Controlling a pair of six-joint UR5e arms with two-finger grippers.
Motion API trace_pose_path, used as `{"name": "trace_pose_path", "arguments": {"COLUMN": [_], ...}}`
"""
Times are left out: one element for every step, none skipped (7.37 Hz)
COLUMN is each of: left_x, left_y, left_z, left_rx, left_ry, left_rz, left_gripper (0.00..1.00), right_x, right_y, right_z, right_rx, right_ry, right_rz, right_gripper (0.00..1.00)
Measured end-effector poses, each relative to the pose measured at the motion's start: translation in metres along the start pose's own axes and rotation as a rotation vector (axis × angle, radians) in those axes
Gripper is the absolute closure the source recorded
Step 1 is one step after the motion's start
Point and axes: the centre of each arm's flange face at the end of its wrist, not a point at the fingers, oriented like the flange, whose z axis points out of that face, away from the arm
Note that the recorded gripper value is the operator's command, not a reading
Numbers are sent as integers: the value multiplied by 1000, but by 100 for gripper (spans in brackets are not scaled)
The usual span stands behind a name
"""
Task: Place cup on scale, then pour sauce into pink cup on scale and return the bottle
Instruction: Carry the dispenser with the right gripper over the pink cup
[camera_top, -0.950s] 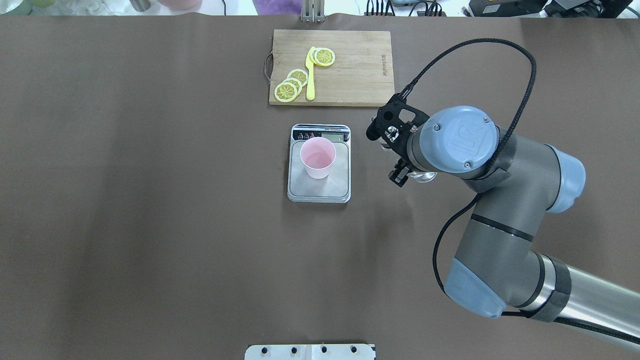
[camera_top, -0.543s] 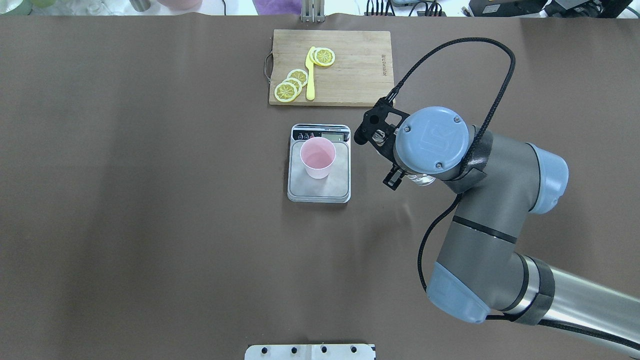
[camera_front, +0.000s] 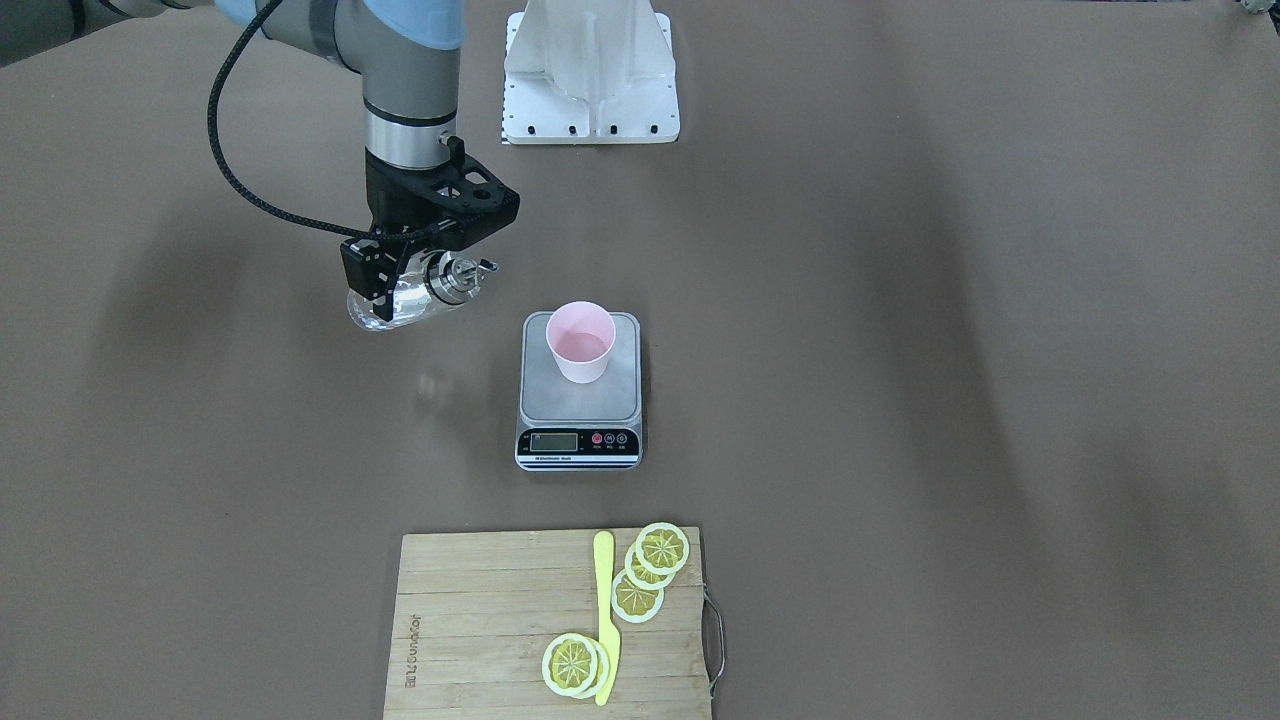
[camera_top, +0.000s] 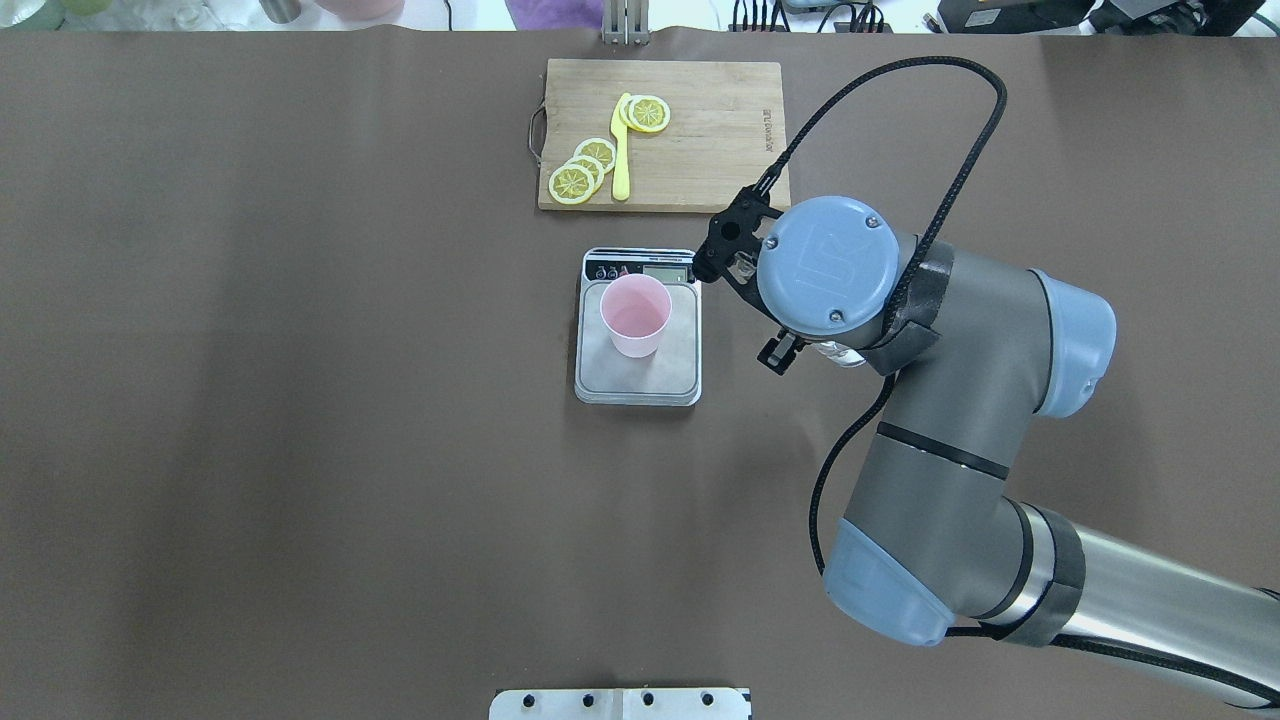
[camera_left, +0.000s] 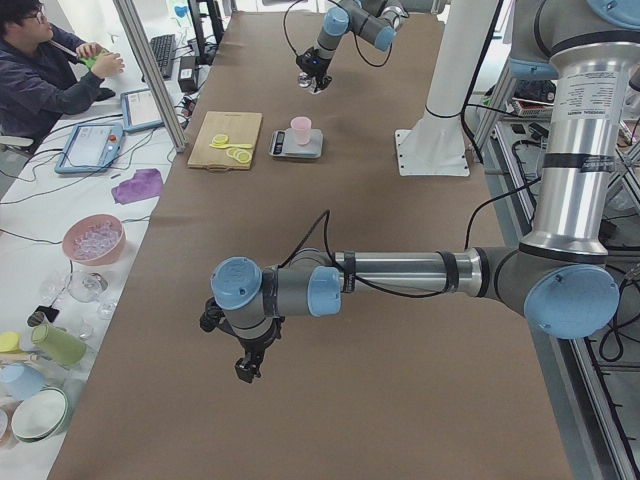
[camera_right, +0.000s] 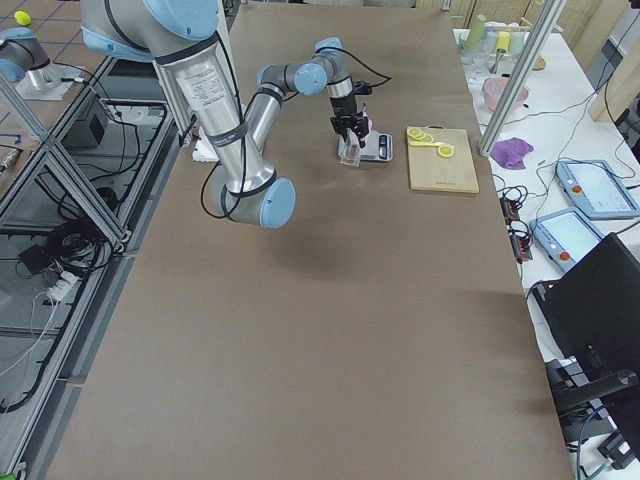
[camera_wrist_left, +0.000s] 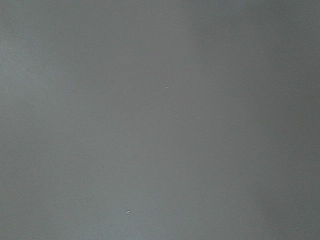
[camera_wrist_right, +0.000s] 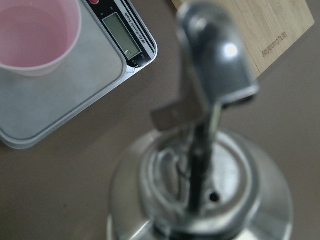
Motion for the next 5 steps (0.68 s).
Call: {"name": "trace_pose_path", "arguments": {"left_x": [0,0,0,1,1], "left_y": [3,5,8,9,10], "left_z": [1,3,5,6,7], "left_rx": [-2,-2,2,6,7], "left_ry": [1,8,24,37,43], "left_rz": [-3,-6,-9,-11,-13], "left_gripper": [2,2,2,2,2], "right_x": [0,-1,-5,-10,-14], "right_y": [-2,-8,-19,-30,-40], "right_z": [0,-1,-4,-7,-6], "right_rx": [-9,-19,-37,-56,-80], "right_ry": [13,26,37,44,56], "right_rz": [-1,0,1,2,1], "right_gripper": [100,100,100,100,100]}}
